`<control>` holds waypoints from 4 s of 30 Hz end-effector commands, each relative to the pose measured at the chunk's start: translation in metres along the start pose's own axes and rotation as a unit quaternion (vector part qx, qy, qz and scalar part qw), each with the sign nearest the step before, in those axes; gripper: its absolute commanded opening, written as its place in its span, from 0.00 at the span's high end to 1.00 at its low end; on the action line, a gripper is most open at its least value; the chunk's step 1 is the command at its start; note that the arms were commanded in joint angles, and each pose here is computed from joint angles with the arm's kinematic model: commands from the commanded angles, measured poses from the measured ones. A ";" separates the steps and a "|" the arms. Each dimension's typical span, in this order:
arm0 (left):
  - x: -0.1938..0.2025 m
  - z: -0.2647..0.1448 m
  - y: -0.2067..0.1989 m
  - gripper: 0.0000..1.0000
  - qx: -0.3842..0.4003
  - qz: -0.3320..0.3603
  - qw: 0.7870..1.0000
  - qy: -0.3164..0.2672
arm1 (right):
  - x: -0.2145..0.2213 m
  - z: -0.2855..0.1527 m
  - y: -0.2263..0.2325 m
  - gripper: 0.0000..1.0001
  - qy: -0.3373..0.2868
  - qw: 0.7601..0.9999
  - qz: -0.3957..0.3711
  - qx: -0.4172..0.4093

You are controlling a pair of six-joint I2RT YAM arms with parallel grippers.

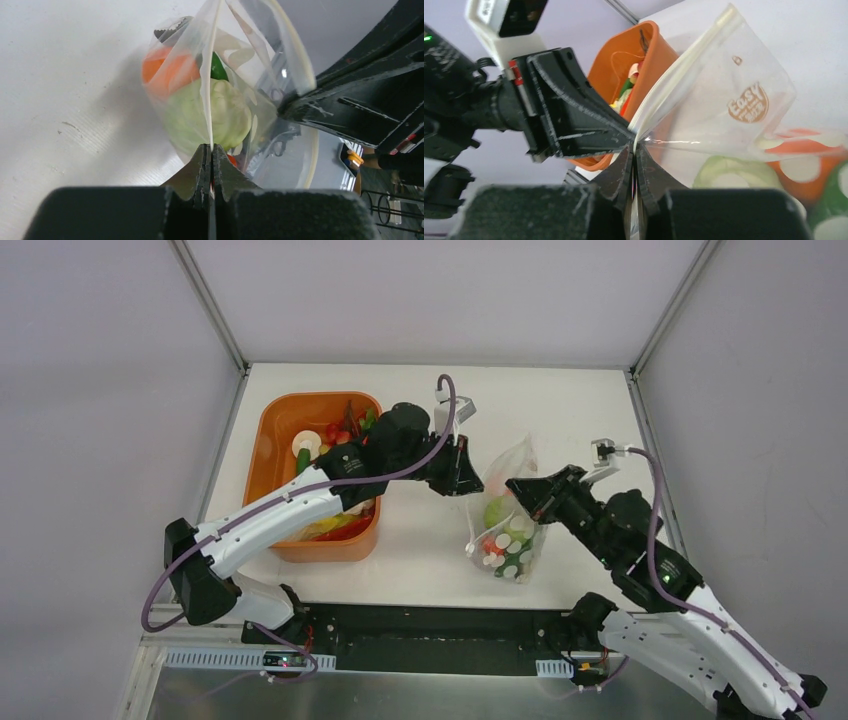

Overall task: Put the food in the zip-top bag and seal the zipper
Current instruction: Adjust the zipper food storage bag at the center of the board.

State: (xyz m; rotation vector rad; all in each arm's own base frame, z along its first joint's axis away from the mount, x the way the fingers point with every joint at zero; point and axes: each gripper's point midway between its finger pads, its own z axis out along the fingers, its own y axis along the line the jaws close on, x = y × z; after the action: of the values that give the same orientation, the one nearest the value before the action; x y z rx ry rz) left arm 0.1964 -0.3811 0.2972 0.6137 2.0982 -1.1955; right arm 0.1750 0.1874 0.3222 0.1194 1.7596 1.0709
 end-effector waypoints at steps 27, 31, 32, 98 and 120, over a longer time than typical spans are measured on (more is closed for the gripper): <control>0.031 -0.033 0.101 1.00 -0.139 -0.055 0.983 -0.105 | 0.045 0.070 -0.015 0.87 0.102 0.992 -0.007 0.069; 0.037 -0.032 0.106 1.00 -0.148 -0.055 0.983 -0.094 | 0.051 0.067 0.003 0.81 0.126 0.992 0.003 0.026; 0.038 -0.031 0.105 1.00 -0.144 -0.056 0.984 -0.093 | 0.052 0.065 0.010 0.78 0.133 0.991 0.006 0.009; 0.007 -0.042 0.072 1.00 -0.101 -0.048 0.985 -0.129 | 0.066 0.087 0.009 0.76 0.159 0.967 -0.149 0.135; 0.013 -0.044 0.076 1.00 -0.112 -0.036 0.987 -0.111 | 0.022 0.053 -0.026 0.50 0.038 0.982 -0.092 0.161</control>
State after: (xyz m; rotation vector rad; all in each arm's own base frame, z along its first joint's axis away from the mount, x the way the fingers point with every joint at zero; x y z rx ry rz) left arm 0.2240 -0.2994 0.2276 0.2592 2.1330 -0.9587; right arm 0.1991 0.2341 0.2901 -0.0195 1.9826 0.7462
